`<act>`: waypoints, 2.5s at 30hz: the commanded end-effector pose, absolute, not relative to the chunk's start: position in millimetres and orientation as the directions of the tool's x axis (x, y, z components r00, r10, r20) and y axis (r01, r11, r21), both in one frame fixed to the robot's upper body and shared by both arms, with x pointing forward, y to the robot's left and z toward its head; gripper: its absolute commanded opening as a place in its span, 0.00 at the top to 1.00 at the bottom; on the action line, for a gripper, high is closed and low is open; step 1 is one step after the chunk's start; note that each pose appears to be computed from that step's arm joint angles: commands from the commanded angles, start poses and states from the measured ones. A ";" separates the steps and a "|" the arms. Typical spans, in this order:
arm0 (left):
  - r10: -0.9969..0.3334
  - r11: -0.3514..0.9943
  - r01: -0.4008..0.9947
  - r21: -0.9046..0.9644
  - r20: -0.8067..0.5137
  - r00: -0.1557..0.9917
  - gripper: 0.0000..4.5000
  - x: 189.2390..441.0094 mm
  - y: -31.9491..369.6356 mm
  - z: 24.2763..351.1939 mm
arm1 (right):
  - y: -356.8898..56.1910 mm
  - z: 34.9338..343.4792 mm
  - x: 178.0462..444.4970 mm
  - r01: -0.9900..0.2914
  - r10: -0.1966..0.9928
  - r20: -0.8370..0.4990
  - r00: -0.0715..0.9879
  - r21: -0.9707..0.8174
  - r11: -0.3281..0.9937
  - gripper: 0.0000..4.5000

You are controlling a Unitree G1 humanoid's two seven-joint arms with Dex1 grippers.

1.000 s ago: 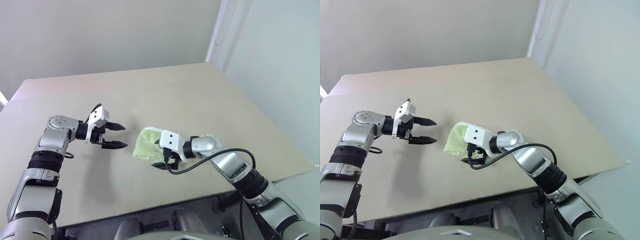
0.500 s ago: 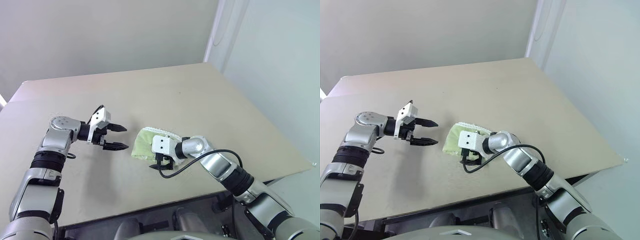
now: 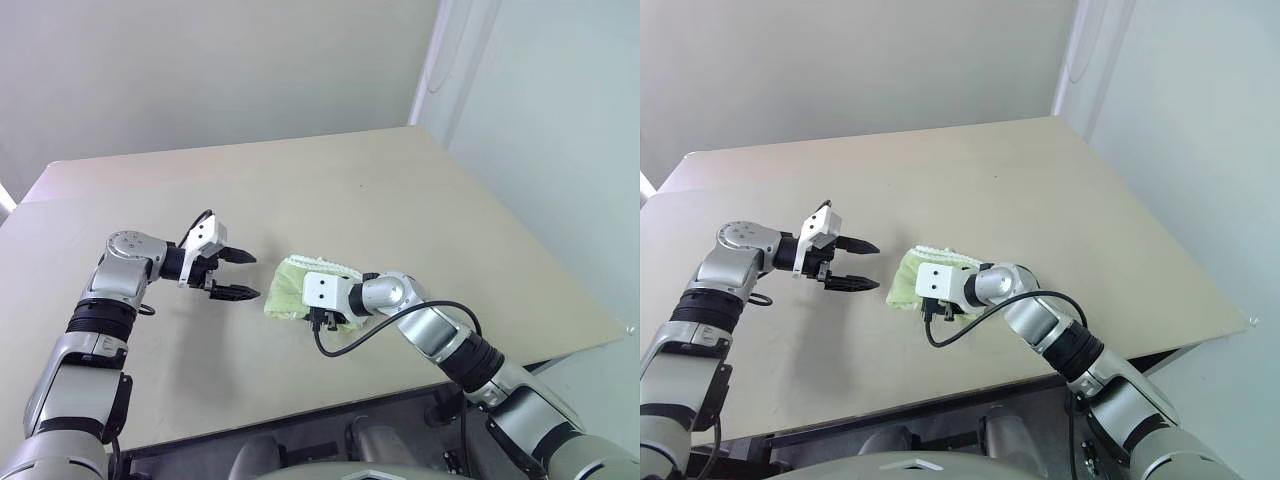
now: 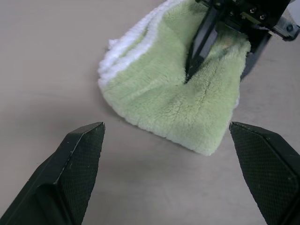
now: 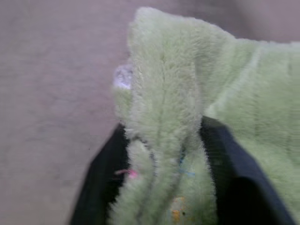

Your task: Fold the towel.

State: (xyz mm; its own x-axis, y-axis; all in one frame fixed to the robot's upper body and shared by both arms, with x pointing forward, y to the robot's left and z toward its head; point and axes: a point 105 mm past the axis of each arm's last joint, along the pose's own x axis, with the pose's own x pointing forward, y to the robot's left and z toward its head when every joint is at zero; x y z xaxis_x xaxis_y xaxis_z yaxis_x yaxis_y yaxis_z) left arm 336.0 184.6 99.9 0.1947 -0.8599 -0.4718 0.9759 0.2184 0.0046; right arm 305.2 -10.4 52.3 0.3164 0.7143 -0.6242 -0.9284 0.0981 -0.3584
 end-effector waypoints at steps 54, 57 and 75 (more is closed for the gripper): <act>-0.867 0.181 0.981 0.071 -0.460 0.193 0.00 354.7 157.8 101.6 | -247.5 222.8 348.0 -0.214 0.195 -0.093 0.976 -0.291 0.932 0.99; -0.869 0.178 0.981 0.075 -0.456 0.193 0.00 354.4 155.4 102.5 | -201.1 161.0 341.9 -0.413 0.329 -0.273 0.904 -0.364 0.835 0.99; -0.870 0.169 0.982 0.087 -0.454 0.191 0.00 351.0 149.7 113.4 | -157.6 69.4 320.4 -0.622 0.413 -0.497 0.764 -0.392 0.679 0.99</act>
